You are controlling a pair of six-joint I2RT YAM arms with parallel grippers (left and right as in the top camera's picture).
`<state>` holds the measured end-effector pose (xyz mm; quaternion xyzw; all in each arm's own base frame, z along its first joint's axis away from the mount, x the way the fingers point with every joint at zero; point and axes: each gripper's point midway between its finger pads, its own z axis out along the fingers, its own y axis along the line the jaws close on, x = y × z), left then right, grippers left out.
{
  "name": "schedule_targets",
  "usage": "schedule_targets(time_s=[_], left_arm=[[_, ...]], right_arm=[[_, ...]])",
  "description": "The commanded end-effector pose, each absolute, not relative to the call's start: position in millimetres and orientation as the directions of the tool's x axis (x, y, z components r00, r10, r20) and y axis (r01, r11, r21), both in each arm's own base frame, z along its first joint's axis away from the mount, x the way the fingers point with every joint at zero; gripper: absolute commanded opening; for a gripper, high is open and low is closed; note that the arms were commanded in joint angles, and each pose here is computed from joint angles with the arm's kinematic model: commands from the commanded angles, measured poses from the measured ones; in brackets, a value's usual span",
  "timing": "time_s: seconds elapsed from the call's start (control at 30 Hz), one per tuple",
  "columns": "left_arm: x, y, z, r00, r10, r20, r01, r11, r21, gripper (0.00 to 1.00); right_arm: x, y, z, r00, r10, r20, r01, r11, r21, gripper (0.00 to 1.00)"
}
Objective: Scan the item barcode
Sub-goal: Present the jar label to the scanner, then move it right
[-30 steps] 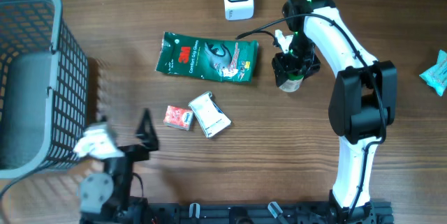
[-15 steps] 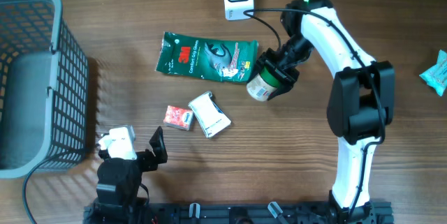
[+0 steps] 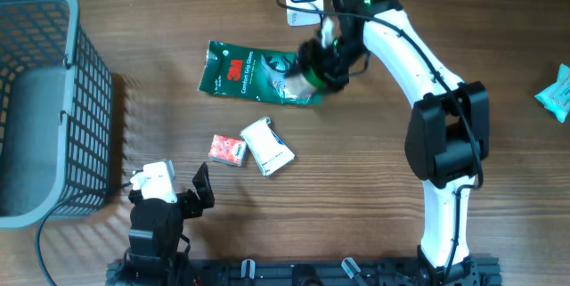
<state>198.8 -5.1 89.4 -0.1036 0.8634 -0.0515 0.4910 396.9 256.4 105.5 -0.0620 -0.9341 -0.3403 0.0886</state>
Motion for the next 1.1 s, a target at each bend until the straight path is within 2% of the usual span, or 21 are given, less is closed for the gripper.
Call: schedule_targets(time_s=[0.0,0.1,0.13,0.17,0.23,0.27,0.33,0.47,0.63,0.73,0.83,0.9,0.97,1.0,1.07], left_arm=[[198.9,-2.2,85.8,-0.501,-0.213,-0.839,-0.134,0.977,-0.168,1.00],[198.9,-2.2,85.8,-0.501,-0.213,-0.839,-0.134,0.977,-0.168,1.00],[198.9,-2.2,85.8,-0.501,-0.213,-0.839,-0.134,0.977,-0.168,1.00],[198.9,-2.2,85.8,-0.501,-0.213,-0.839,-0.134,0.977,-0.168,1.00],[198.8,-2.2,85.8,-0.501,-0.213,-0.839,-0.134,0.977,-0.168,1.00],[198.8,-2.2,85.8,-0.501,-0.213,-0.839,-0.134,0.977,-0.168,1.00],[198.9,-2.2,85.8,-0.501,-0.213,-0.839,-0.134,0.977,-0.168,1.00],[198.9,-2.2,85.8,-0.501,-0.213,-0.839,-0.134,0.977,-0.168,1.00],[198.9,-2.3,85.8,-0.501,-0.213,-0.839,-0.133,0.977,-0.168,1.00],[198.9,-2.2,85.8,-0.501,-0.213,-0.839,-0.134,0.977,-0.168,1.00],[198.9,-2.2,85.8,-0.501,-0.213,-0.839,-0.134,0.977,-0.168,1.00],[198.9,-2.2,85.8,-0.501,-0.213,-0.839,-0.134,0.977,-0.168,1.00],[198.9,-2.2,85.8,-0.501,-0.213,-0.839,-0.134,0.977,-0.168,1.00],[198.9,-2.3,85.8,-0.501,-0.213,-0.839,-0.133,0.977,-0.168,1.00],[198.9,-2.2,85.8,-0.501,-0.213,-0.839,-0.134,0.977,-0.168,1.00]], right_arm=[[466.1,259.2,133.1,-0.987,0.065,-0.150,-0.043,0.782,0.622,0.26],[529.9,243.1,140.9,-0.888,0.147,-0.436,-0.102,0.861,0.498,0.30],[543.7,238.6,144.1,-0.852,0.166,-0.497,-0.100,0.879,0.465,0.41],[560.4,231.4,149.5,-0.799,0.190,-0.570,-0.088,0.901,0.425,0.47],[587.9,217.6,163.9,-0.693,0.232,-0.682,-0.049,0.929,0.366,0.48],[600.0,216.4,169.2,-0.643,0.247,-0.725,-0.044,0.933,0.357,0.53],[617.1,220.0,158.9,-0.599,0.255,-0.759,-0.058,0.931,0.360,0.66],[643.6,232.0,129.8,-0.533,0.263,-0.804,-0.109,0.921,0.373,0.67],[656.8,243.7,181.5,-0.381,0.316,-0.869,-0.190,0.893,0.408,0.68],[649.7,232.7,233.5,-0.332,0.336,-0.881,-0.201,0.888,0.414,0.68],[633.5,185.6,262.4,-0.384,0.333,-0.861,-0.108,0.910,0.400,0.68],[611.8,114.8,254.2,-0.491,0.335,-0.804,0.061,0.934,0.352,0.65],[591.0,51.9,227.2,-0.586,0.345,-0.733,0.207,0.939,0.276,0.65],[554.4,-27.6,182.4,-0.691,0.422,-0.586,0.386,0.902,0.195,0.65],[527.1,-78.6,156.8,-0.734,0.468,-0.491,0.467,0.874,0.134,0.65]])
